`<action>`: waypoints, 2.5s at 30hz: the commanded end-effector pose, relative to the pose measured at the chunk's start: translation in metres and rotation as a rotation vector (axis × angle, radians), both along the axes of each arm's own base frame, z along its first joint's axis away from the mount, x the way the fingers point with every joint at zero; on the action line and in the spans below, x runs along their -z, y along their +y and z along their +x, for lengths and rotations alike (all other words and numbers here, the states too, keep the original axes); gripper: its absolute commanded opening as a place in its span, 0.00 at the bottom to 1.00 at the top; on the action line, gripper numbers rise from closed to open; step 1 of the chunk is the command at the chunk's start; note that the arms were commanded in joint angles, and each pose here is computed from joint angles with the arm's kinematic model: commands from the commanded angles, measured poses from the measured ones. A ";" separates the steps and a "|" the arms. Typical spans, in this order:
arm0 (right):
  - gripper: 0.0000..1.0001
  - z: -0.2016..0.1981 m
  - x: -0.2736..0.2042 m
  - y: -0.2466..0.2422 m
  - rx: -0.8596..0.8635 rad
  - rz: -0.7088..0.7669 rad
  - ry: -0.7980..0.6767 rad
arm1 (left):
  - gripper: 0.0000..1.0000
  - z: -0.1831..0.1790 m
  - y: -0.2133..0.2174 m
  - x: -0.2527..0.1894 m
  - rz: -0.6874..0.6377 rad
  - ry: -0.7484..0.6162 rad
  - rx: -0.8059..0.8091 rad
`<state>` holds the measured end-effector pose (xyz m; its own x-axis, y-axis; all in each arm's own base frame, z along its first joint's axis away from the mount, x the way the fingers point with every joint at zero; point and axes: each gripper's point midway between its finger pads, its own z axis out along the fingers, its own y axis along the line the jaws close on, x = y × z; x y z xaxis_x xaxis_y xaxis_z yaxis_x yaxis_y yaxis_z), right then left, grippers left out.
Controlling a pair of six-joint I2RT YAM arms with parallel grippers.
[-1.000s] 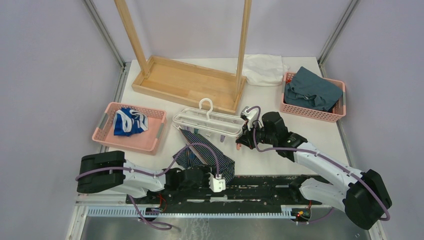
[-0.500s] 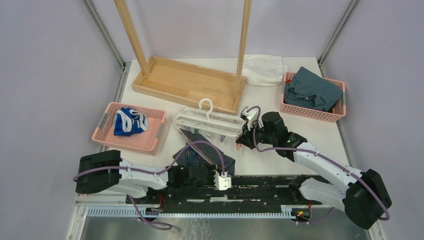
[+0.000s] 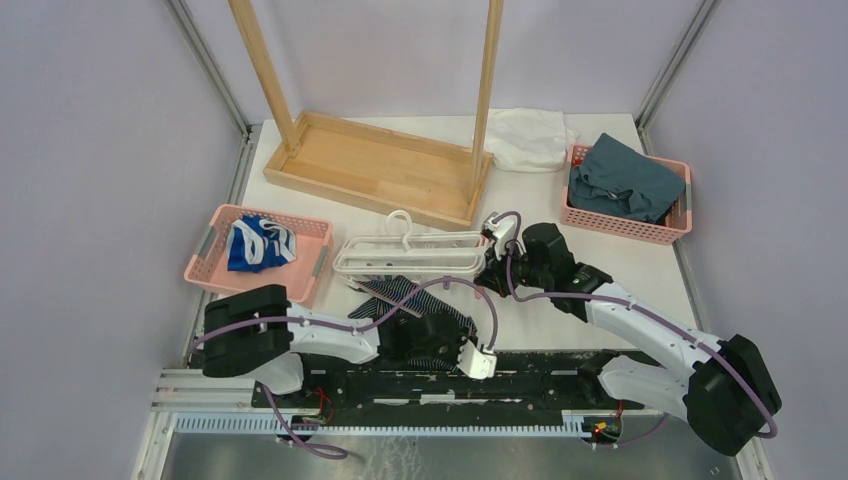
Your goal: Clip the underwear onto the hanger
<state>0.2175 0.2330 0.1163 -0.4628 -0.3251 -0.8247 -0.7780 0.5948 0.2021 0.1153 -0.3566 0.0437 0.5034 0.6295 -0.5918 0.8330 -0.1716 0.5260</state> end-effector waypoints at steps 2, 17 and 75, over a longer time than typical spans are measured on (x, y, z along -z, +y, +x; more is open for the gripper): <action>0.01 0.015 -0.032 0.010 0.014 0.072 -0.095 | 0.20 -0.003 -0.025 -0.015 -0.051 -0.013 0.089; 0.01 0.011 -0.024 0.009 -0.006 0.059 -0.079 | 0.68 -0.004 0.015 -0.017 -0.113 0.012 0.010; 0.01 0.010 -0.023 0.012 -0.019 0.060 -0.062 | 0.55 0.000 0.034 0.002 -0.281 -0.053 -0.137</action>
